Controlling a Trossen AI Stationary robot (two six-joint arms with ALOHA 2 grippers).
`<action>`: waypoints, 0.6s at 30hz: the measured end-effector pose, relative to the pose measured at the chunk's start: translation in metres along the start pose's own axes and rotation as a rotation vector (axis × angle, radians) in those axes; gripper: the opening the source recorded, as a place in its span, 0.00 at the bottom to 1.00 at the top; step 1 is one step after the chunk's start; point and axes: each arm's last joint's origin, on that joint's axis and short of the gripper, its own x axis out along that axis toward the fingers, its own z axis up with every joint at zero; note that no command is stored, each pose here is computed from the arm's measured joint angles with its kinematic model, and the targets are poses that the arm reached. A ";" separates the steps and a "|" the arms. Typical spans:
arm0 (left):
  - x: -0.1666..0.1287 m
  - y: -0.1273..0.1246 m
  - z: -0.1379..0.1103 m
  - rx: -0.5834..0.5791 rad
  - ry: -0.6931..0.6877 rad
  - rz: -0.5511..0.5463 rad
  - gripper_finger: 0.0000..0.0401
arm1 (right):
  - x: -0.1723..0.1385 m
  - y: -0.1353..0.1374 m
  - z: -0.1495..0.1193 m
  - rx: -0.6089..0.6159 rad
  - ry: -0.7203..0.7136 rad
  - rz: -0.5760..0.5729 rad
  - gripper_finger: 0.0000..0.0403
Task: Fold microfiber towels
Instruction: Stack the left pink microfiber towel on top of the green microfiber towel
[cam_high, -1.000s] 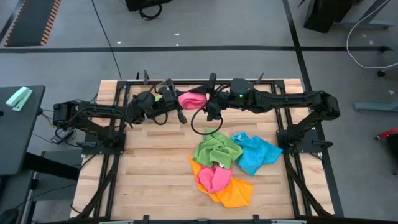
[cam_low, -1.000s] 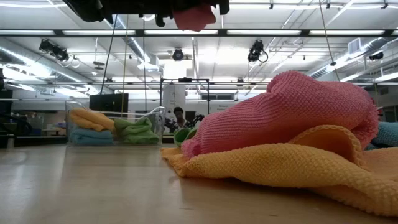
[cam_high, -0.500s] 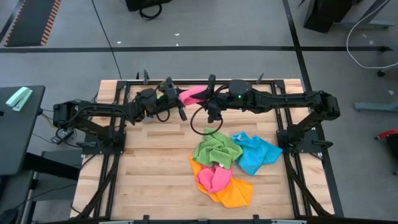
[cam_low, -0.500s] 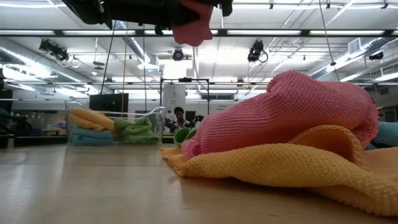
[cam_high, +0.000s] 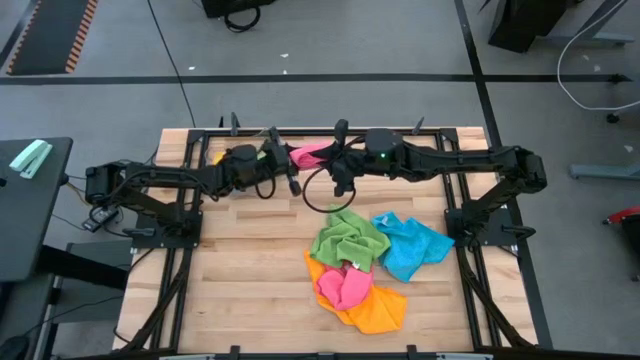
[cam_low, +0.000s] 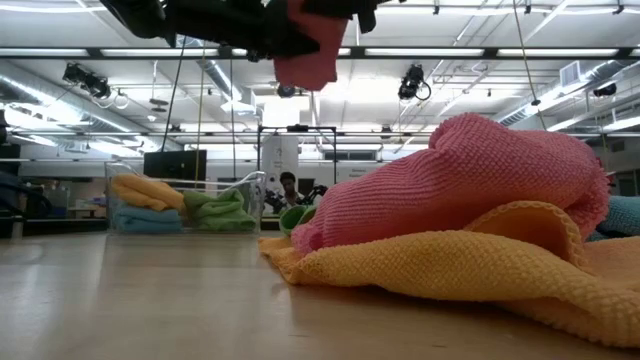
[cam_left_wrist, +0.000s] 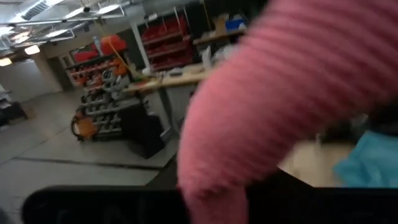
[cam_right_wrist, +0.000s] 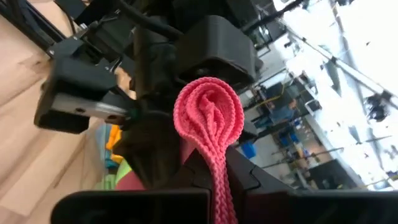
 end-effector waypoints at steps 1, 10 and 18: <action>0.000 -0.001 -0.002 0.019 0.022 0.003 0.19 | 0.000 0.001 0.000 0.012 0.005 0.006 0.03; -0.009 -0.021 -0.029 0.052 0.317 -0.154 0.39 | 0.000 0.007 -0.010 0.172 0.026 0.141 0.03; -0.024 -0.034 -0.038 -0.002 0.492 -0.198 0.43 | 0.023 0.025 -0.028 0.262 0.015 0.258 0.03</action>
